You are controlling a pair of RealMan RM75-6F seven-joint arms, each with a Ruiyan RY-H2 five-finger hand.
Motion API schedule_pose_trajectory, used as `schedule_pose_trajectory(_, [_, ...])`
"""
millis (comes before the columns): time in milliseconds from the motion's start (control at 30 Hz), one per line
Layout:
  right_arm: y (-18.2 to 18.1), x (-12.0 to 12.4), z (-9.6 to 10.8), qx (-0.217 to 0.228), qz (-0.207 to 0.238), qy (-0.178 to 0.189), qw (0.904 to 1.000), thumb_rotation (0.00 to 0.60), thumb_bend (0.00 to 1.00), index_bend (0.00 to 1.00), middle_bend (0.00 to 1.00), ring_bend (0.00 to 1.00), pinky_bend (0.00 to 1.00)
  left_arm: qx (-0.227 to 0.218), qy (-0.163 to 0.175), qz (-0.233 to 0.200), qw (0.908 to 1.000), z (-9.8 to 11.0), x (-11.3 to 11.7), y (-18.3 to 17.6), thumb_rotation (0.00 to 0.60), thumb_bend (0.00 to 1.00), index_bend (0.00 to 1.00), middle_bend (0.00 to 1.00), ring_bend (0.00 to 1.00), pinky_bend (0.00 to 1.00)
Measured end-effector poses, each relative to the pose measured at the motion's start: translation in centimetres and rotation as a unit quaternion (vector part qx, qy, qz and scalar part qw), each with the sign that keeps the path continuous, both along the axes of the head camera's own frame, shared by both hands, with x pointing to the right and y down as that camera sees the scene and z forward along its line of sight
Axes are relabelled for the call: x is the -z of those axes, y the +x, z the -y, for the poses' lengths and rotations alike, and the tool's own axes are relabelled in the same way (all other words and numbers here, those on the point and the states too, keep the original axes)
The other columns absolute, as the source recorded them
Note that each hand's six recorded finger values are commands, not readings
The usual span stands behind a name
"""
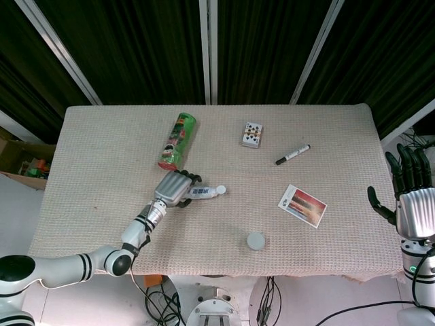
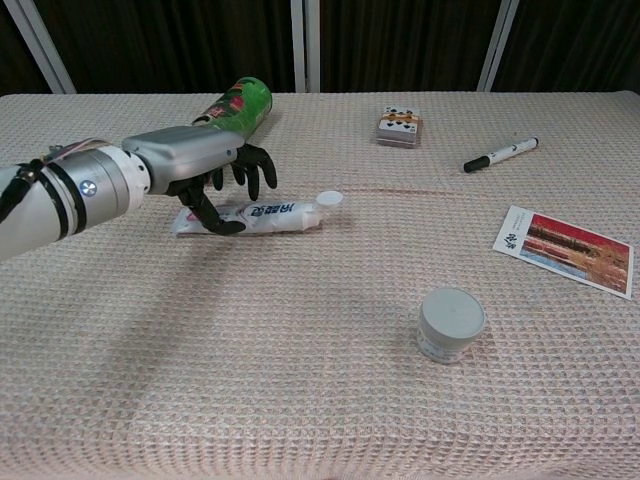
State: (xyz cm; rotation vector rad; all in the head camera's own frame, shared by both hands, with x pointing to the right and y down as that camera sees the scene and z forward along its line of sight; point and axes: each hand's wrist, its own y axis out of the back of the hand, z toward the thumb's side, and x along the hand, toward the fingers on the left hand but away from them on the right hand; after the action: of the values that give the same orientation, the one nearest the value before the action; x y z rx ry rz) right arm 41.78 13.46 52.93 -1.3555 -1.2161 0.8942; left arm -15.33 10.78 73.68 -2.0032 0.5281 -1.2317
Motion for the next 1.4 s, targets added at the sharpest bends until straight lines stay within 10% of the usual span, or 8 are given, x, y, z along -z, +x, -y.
schedule_pose_trajectory(933, [-0.7, -1.0, 0.2, 0.007, -0.002, -0.003, 1.0000, 0.600, 0.36, 0.00, 0.00, 0.00, 0.00, 0.006, -0.043, 0.039, 0.9983, 0.6, -1.3, -0.9, 0.582, 0.38, 0.42, 0.48, 0.42, 0.50])
schedule_pose_trajectory(1400, [-0.5, -0.9, 0.0, 0.001, -0.005, -0.010, 0.9999, 0.600, 0.36, 0.00, 0.00, 0.00, 0.00, 0.008, -0.010, 0.007, 0.9999, 0.9, -1.1, -0.1, 0.600, 0.40, 0.72, 0.77, 0.69, 0.72])
